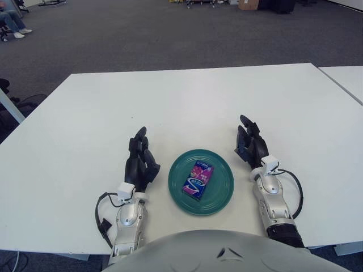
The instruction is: Put the gum into the plate.
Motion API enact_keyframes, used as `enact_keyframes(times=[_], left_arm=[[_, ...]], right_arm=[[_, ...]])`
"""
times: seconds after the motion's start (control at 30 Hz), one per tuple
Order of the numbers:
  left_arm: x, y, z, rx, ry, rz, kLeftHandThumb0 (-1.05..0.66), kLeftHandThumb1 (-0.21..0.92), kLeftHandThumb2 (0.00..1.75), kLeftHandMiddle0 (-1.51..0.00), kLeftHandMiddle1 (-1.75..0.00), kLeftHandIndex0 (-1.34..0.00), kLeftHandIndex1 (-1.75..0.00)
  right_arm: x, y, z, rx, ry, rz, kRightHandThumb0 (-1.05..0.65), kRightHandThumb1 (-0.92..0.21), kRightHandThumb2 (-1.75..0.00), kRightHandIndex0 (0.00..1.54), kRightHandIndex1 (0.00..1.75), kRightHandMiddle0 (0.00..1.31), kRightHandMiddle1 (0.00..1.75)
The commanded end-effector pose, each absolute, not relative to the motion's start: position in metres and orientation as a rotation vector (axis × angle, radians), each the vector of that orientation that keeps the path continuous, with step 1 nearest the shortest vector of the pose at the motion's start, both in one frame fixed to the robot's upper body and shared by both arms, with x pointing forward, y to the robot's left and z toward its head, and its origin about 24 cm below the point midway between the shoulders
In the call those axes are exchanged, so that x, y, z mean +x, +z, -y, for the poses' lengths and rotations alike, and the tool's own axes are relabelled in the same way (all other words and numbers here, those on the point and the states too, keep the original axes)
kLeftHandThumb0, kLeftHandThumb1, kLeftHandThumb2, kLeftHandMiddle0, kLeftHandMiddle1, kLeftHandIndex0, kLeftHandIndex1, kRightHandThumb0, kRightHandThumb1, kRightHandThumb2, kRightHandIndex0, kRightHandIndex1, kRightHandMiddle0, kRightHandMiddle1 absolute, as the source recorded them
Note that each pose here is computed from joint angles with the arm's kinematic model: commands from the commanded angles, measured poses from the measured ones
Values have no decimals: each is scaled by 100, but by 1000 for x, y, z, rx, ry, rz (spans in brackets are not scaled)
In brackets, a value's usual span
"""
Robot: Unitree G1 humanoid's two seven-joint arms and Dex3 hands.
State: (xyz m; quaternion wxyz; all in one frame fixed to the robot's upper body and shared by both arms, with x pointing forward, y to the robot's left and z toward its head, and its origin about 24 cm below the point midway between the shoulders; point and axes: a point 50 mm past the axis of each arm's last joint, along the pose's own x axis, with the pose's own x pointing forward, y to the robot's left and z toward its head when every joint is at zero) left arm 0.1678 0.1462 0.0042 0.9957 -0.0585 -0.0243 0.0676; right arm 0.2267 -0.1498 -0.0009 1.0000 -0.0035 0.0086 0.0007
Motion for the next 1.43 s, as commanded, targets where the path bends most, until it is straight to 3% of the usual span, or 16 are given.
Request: enact_keyframes(times=[0.0,0.73,1.4], left_arm=[[172,6,-147,-99,109,66,-95,92,99,-17,0,0,-48],[174,4,-150,-119,87,58,-100,92,100,-19,-1,0,-54],[175,4,-152,-139,92,56,-100,92,101,-19,0,0,-56]], right_arm=[[219,-15,151,-4,-4,-108,-72,-92,-87,15,0,0,36],[216,-10,149,16,6,-173,-68,-92,-89,16,0,0,31],[213,-6,148,11,1,-203,-66,-92,-90,20,1,0,40]])
